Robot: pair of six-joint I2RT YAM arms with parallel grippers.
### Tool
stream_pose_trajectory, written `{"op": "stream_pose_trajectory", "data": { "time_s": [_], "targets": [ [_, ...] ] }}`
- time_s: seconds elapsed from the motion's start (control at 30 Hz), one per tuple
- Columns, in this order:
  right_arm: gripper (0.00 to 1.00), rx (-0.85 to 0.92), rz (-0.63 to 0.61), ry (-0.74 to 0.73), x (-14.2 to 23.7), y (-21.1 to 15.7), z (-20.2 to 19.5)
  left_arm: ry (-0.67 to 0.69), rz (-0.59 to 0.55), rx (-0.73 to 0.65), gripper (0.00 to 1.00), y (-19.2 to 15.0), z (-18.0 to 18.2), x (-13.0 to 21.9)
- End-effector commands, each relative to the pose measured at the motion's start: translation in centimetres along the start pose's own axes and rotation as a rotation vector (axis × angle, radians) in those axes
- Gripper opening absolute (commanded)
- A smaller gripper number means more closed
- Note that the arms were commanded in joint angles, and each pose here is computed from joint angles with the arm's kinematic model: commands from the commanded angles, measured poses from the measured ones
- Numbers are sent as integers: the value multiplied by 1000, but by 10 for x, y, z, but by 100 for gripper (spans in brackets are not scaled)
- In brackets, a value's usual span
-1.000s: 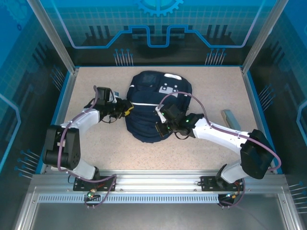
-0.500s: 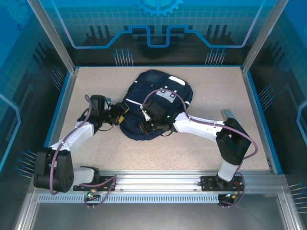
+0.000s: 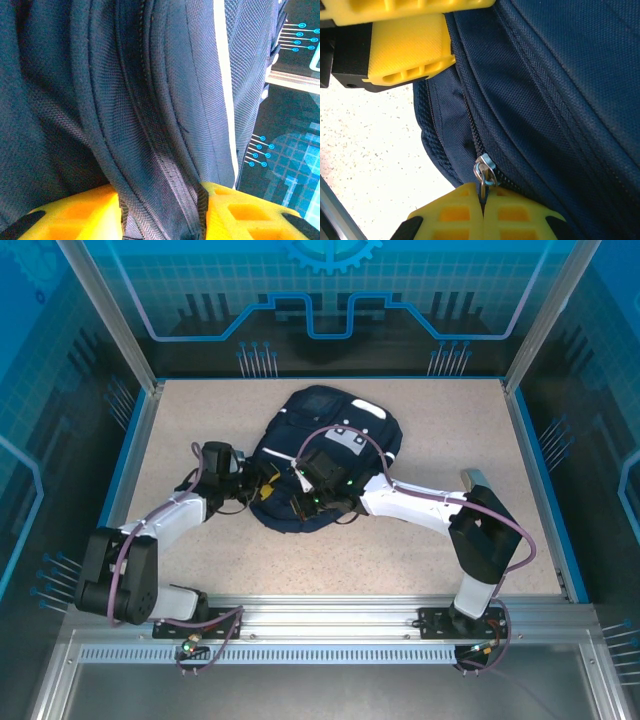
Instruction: Pack books, pencil case, and school supplies into a backpack
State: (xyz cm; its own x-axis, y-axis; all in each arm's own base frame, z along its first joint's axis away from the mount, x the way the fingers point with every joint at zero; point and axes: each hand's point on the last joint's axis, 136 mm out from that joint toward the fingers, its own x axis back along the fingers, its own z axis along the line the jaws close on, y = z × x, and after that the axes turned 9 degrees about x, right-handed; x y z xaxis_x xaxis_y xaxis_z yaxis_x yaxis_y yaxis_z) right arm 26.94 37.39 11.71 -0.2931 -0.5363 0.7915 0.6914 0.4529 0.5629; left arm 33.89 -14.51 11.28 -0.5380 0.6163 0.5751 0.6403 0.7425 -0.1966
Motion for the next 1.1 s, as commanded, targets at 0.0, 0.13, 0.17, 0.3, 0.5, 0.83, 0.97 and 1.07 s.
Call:
{"op": "stream_pose_trajectory", "data": {
  "time_s": [0.0,0.13,0.17,0.3,0.5,0.83,0.97,1.07],
  "targets": [
    [0,37,-56,24,13,19,18,-1,-4,3,36,-1,2,-5],
    [0,28,-32,-80,19,9,2,29,-34,-6,16,4,9,-5],
    [0,23,-23,-107,21,5,-4,37,-43,-9,12,5,11,-4],
    [0,0,14,-253,37,-18,-32,62,-76,-33,0,10,16,-1],
    [0,-40,61,-438,67,-54,-83,77,-111,-50,0,16,18,5],
    [0,-83,45,-429,81,-57,-165,104,-100,-86,0,14,21,13],
    [0,-91,28,-358,83,-40,-195,151,-85,-104,0,13,34,18],
    [0,-74,37,-341,79,-30,-212,173,-80,-114,0,12,42,22]
  ]
}}
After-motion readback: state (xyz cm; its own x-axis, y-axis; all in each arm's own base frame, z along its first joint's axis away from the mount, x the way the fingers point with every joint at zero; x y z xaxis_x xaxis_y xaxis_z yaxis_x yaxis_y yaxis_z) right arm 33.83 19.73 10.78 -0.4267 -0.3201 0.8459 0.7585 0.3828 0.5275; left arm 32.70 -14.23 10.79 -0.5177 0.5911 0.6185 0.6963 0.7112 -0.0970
